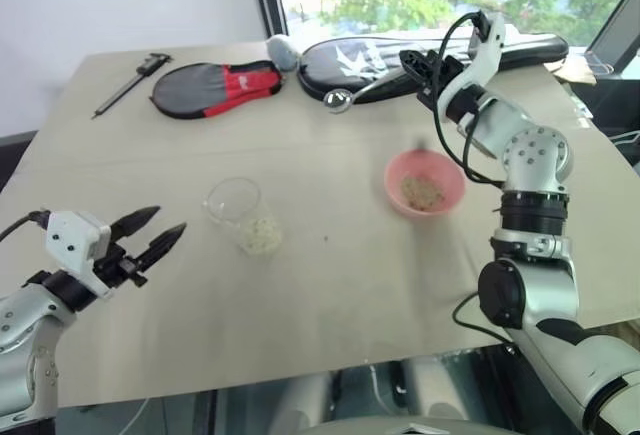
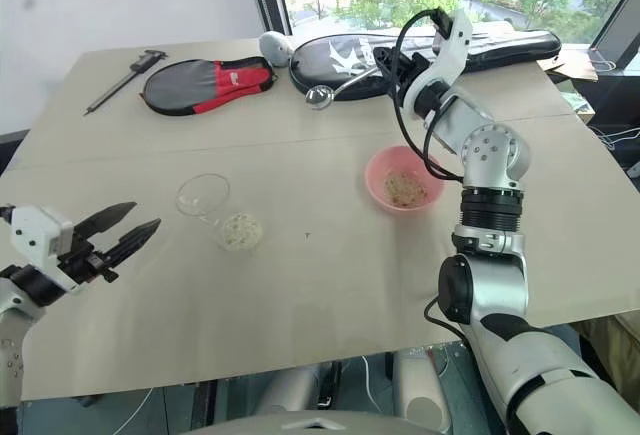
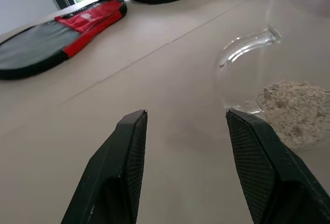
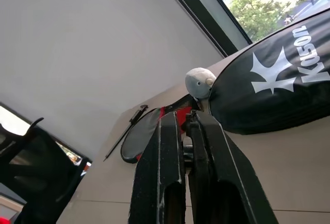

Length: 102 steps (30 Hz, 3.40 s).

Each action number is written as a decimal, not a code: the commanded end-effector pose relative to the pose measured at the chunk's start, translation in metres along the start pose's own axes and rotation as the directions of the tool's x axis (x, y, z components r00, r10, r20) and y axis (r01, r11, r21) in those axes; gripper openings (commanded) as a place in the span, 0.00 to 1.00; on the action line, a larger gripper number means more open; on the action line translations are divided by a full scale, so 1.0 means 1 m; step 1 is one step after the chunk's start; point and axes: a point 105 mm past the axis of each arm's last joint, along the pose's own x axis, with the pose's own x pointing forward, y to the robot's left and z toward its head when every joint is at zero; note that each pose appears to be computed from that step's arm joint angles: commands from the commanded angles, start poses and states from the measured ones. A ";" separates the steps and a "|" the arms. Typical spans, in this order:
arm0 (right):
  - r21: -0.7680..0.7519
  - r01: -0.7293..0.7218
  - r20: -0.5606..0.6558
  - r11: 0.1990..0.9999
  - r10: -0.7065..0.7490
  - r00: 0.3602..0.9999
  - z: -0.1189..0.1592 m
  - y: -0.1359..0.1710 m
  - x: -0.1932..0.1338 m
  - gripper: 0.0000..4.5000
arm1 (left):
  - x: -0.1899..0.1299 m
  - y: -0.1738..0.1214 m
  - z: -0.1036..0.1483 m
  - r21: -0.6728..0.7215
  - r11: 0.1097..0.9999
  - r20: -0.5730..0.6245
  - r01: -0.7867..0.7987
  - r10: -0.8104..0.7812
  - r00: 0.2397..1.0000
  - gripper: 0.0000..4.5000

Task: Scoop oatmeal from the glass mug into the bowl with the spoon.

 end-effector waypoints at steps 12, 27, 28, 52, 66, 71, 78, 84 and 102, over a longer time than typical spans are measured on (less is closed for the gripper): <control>-0.070 -0.082 0.021 0.994 0.084 0.996 0.019 0.029 -0.004 0.00 | 0.058 -0.008 -0.004 -0.029 0.993 0.053 0.114 -0.112 0.992 0.56; -0.079 -0.082 0.029 0.994 0.084 0.996 0.019 0.031 -0.010 0.00 | 0.082 -0.013 0.005 -0.025 0.991 0.095 0.130 -0.127 0.987 0.03; -0.080 -0.090 0.026 0.993 0.093 0.995 0.019 0.033 -0.010 0.00 | 0.084 -0.014 0.005 -0.022 0.991 0.095 0.132 -0.129 0.987 0.03; -0.348 -0.474 -0.302 0.809 0.382 0.873 -0.005 0.100 -0.051 0.00 | 0.178 -0.028 0.084 0.073 0.986 0.295 0.147 -0.162 0.942 0.03; -0.506 -0.436 -0.433 0.744 0.218 0.875 -0.058 0.080 -0.037 0.00 | 0.185 -0.039 0.104 0.139 0.982 0.341 0.126 -0.167 0.925 0.03; -0.555 -0.436 -0.446 0.708 0.189 0.875 -0.067 0.077 -0.034 0.00 | 0.187 -0.043 0.104 0.153 0.981 0.345 0.120 -0.166 0.924 0.03; -0.462 -0.452 -0.498 0.763 0.198 0.844 -0.089 0.074 -0.038 0.00 | 0.189 -0.045 0.102 0.149 0.982 0.347 0.117 -0.162 0.924 0.03; -0.329 -0.396 -0.480 0.857 0.210 0.852 -0.093 0.075 -0.039 0.00 | 0.191 -0.045 0.097 0.143 0.983 0.339 0.115 -0.158 0.927 0.03; -0.193 -0.175 -0.331 0.965 0.104 0.938 -0.019 0.051 -0.039 0.00 | 0.208 -0.060 0.096 0.121 0.985 0.365 0.119 -0.156 0.918 0.03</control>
